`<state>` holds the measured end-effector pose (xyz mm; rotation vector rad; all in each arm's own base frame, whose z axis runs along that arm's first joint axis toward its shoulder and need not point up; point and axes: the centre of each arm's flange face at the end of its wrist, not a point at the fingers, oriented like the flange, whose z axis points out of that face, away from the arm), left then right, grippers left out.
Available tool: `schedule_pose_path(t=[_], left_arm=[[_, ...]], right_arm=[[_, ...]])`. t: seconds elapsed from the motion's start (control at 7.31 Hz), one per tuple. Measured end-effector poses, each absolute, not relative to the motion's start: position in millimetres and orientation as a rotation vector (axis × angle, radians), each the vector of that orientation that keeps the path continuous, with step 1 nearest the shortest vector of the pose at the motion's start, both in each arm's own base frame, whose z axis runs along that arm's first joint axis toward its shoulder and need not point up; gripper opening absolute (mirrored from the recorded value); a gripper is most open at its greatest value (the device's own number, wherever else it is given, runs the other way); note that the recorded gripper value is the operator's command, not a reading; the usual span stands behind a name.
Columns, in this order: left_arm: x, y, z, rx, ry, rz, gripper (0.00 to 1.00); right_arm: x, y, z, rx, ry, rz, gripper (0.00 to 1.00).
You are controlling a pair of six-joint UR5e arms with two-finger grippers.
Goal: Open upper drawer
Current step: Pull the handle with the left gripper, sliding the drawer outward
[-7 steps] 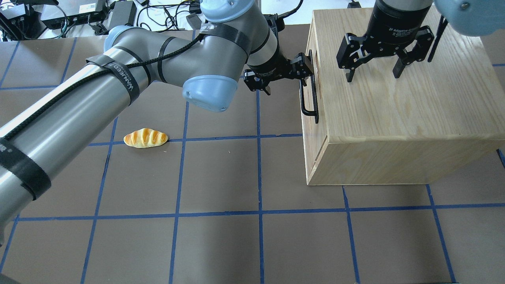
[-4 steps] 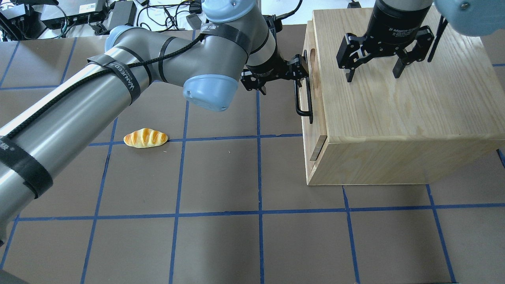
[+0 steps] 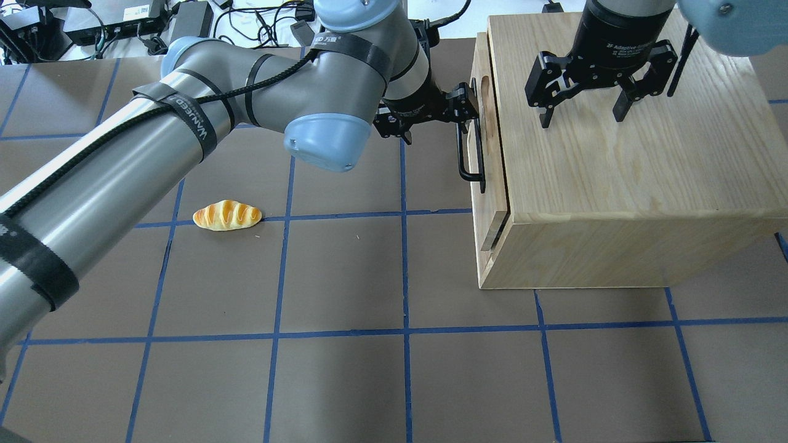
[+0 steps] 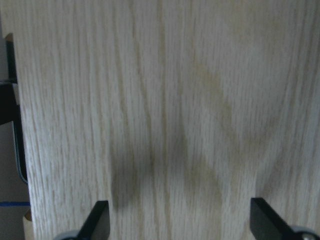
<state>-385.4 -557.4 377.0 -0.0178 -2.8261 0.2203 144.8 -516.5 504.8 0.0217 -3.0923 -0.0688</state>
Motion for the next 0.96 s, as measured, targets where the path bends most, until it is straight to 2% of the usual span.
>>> schedule_pose_path(t=[0.96], left_arm=[[-354.6,-561.1,400.0,-0.059,-2.914,0.206,1.0]], right_arm=[[144.8,-516.4,504.7,0.021,-3.092,-0.069,1.0]])
